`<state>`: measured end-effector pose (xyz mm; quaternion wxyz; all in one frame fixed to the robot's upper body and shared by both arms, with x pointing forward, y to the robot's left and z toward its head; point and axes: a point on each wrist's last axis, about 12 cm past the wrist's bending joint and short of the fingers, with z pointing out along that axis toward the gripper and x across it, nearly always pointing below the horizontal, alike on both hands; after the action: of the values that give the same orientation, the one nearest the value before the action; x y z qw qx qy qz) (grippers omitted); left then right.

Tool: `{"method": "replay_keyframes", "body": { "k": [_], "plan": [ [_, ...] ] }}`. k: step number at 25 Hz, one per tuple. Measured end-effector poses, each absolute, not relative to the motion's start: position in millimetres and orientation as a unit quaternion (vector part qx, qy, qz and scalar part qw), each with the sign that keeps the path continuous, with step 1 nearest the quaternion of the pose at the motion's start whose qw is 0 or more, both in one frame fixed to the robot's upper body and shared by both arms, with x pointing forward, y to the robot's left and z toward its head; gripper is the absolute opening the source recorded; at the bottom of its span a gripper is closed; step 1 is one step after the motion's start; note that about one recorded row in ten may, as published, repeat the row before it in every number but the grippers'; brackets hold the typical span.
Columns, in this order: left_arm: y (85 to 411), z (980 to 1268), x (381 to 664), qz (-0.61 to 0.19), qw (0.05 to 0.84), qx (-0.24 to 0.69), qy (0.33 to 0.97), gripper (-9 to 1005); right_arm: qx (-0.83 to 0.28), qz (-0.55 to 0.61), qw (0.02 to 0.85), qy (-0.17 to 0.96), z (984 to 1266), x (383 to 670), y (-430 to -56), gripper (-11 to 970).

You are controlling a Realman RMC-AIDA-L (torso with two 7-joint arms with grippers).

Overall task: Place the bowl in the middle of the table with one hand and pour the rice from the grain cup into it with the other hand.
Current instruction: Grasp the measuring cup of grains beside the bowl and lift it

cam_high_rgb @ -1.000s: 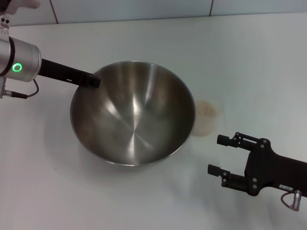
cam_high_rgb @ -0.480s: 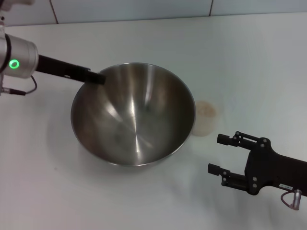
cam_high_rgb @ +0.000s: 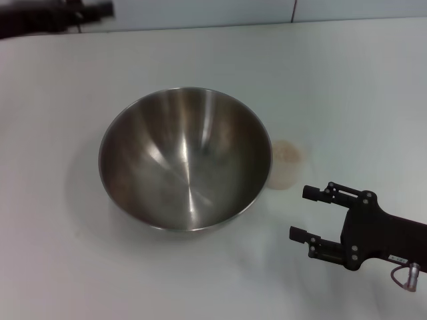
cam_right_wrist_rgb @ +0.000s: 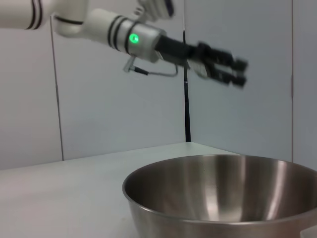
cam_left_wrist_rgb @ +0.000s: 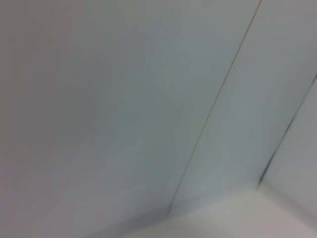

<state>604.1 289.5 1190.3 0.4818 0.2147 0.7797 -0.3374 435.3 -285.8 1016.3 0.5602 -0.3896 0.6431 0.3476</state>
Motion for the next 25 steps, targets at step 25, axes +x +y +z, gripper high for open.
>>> {"method": "replay_keyframes", "body": {
  "k": [25],
  "plan": [
    [372, 1083, 407, -0.307, 0.671, 0.346, 0.58, 794, -0.387, 0.347, 0.562, 0.643, 1018, 438, -286, 703]
  ]
}}
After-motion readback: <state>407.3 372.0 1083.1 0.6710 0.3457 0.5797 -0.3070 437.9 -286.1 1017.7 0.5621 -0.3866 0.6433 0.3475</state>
